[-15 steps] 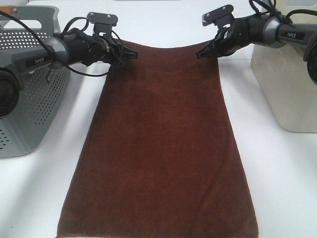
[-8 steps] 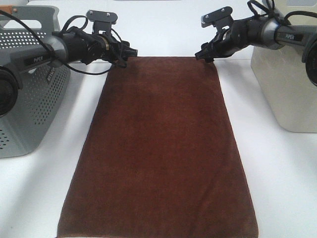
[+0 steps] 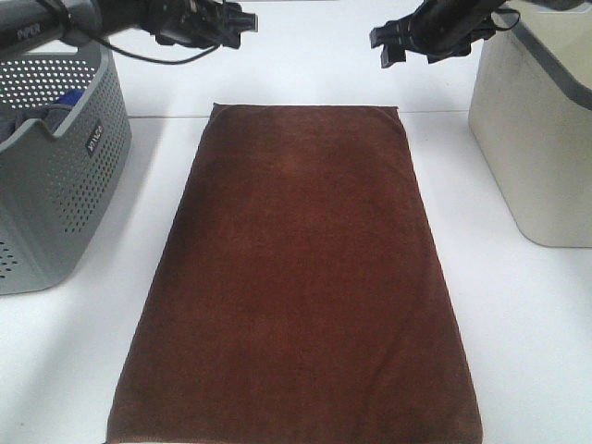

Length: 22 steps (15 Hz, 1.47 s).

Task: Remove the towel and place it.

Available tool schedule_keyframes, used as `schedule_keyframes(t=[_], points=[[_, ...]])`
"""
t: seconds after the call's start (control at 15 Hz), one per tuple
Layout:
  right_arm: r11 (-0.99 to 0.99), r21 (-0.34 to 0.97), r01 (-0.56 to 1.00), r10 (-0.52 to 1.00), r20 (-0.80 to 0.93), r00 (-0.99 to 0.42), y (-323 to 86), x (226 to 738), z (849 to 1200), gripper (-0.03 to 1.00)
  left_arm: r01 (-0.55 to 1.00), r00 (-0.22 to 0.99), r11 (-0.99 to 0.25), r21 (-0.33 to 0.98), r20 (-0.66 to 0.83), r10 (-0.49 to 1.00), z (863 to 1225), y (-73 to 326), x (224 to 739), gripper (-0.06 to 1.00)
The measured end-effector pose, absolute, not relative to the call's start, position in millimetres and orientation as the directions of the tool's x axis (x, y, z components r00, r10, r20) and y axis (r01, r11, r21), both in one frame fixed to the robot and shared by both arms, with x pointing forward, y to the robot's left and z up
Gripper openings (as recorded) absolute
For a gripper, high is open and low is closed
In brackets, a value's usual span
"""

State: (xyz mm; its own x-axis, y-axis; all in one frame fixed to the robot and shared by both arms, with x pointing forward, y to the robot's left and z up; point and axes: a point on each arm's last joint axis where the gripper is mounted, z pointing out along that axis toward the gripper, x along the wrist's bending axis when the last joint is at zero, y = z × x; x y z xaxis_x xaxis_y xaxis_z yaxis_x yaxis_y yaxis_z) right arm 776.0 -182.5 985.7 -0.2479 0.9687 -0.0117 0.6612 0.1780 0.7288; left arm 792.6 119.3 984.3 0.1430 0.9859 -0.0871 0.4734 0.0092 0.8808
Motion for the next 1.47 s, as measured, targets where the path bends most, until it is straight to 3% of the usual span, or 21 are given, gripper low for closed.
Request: schedule_keyframes(t=[0.27, 0.33, 0.53, 0.87, 1.13, 1.47], points=[[0.169, 0.687, 0.706, 0.964, 0.033, -0.263, -189.9, 723.2, 1092.2, 0.69, 0.604, 0.135, -0.13, 0.786, 0.059, 0.989, 1080.6, 116.1, 735.7, 0.68], [0.169, 0.687, 0.706, 0.964, 0.033, -0.263, -189.9, 723.2, 1092.2, 0.69, 0.604, 0.135, -0.13, 0.786, 0.059, 0.989, 1080.6, 116.1, 735.7, 0.68], [0.198, 0.589, 0.784, 0.961, 0.041, -0.274, -197.4, 683.3, 1131.3, 0.69, 0.723, 0.105, -0.165, 0.671, 0.13, 0.986, 1138.1, 139.7, 687.3, 0.68], [0.198, 0.548, 0.813, 0.966, 0.029, -0.255, -202.6, 668.5, 1139.0, 0.69, 0.708, 0.124, -0.182, 0.683, 0.133, 0.983, 1171.6, 148.6, 664.7, 0.68], [0.209, 0.476, 0.854, 0.967, 0.029, -0.253, -212.9, 621.5, 1139.4, 0.69, 0.691, 0.15, -0.193, 0.697, 0.124, 0.981, 1206.2, 165.6, 619.6, 0.68], [0.218, 0.344, 0.913, 0.967, 0.05, -0.25, -229.5, 537.4, 1117.0, 0.69, 0.795, 0.153, -0.206, 0.571, 0.141, 0.978, 1182.7, 203.7, 528.3, 0.68]])
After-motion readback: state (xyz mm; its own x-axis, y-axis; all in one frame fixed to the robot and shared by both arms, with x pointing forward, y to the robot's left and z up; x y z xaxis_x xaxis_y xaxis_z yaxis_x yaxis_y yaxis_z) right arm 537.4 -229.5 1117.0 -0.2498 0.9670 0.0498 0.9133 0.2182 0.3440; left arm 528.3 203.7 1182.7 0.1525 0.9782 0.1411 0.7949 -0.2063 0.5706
